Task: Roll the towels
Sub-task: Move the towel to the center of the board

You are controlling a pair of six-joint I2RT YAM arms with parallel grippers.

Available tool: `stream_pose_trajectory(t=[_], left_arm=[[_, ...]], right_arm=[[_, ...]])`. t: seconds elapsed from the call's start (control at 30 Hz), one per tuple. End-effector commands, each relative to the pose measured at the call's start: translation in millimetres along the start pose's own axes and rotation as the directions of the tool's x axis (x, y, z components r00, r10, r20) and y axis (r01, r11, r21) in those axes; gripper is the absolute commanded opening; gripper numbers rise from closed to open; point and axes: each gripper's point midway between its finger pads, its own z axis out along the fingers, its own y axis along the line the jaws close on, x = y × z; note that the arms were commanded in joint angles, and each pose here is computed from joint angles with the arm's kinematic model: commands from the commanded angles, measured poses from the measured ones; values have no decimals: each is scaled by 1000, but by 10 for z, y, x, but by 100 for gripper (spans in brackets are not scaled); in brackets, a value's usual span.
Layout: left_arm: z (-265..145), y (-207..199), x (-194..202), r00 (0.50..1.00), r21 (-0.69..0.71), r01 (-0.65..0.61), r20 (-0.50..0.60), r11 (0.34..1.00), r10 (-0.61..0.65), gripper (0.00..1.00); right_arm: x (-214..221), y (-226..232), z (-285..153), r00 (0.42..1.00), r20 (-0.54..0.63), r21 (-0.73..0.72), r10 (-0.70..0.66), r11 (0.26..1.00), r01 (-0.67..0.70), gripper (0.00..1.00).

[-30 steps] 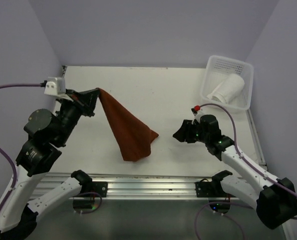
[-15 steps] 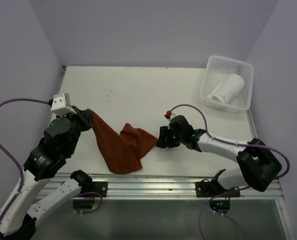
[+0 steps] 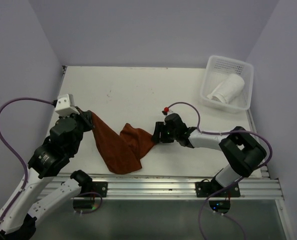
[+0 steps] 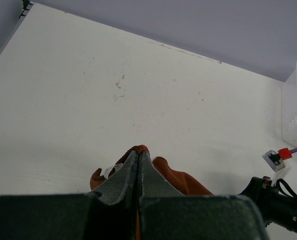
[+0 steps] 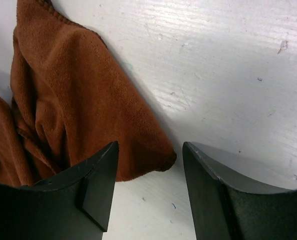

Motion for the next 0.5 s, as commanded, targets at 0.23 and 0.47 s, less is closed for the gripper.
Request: stream_pose_trajectory(t=[0.23,0.47], left_arm=[[44,115,-11,999,-52,-22,43,998,24,0],[121,50,-201,990,-54,-84,109,995,90,0]], right_arm=[[-103,132,106,999,17,-40,43,998,-42,21],[-612,135,-386,988,128,107,-85,992,72,0]])
